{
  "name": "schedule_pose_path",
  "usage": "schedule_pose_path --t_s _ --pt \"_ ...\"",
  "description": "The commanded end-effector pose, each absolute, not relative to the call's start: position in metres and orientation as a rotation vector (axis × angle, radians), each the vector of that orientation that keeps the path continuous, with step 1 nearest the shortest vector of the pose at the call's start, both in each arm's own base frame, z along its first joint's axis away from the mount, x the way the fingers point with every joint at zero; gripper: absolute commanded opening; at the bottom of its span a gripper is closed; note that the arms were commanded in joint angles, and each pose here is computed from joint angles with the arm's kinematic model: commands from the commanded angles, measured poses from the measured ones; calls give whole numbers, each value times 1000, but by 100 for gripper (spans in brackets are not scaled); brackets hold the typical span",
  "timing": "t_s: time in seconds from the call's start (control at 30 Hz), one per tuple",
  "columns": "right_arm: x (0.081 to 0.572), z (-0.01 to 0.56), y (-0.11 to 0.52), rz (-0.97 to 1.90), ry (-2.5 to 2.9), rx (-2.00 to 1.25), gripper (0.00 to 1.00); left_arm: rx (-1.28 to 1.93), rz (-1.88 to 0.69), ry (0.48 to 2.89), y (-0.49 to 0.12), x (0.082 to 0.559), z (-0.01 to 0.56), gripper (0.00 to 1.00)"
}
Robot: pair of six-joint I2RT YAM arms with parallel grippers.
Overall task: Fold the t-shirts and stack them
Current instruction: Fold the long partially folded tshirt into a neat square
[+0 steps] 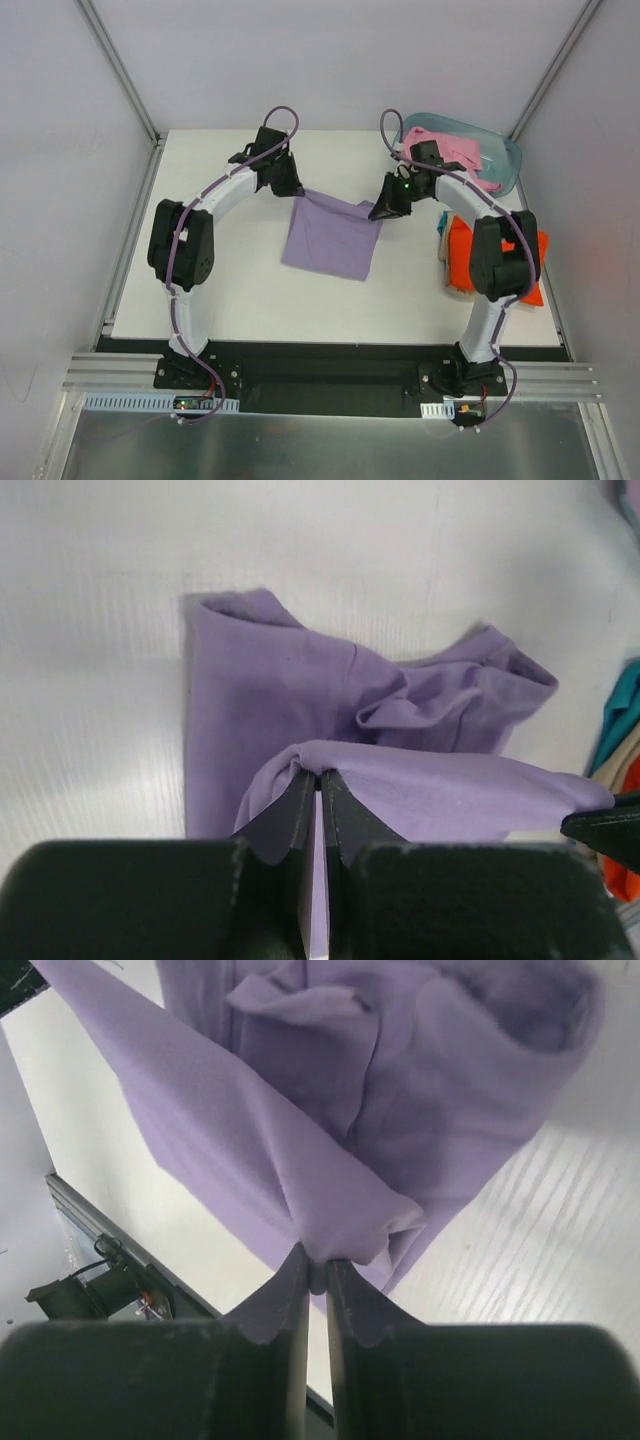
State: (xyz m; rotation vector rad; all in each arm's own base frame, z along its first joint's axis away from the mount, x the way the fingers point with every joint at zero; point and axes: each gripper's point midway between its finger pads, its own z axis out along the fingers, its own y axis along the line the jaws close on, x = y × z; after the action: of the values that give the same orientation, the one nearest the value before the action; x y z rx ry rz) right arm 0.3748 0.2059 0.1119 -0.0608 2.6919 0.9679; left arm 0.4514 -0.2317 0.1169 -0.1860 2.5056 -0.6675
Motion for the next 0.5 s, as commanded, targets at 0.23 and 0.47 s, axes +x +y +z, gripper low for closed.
schedule_pose_path --t_s 0.23,0.47 --pt "407 125 213 1056 2616 -90 96 -86 -748 2484 -238 481 134 99" --pt "356 154 227 1091 2545 -185 96 -86 -783 2498 -238 430 154 99"
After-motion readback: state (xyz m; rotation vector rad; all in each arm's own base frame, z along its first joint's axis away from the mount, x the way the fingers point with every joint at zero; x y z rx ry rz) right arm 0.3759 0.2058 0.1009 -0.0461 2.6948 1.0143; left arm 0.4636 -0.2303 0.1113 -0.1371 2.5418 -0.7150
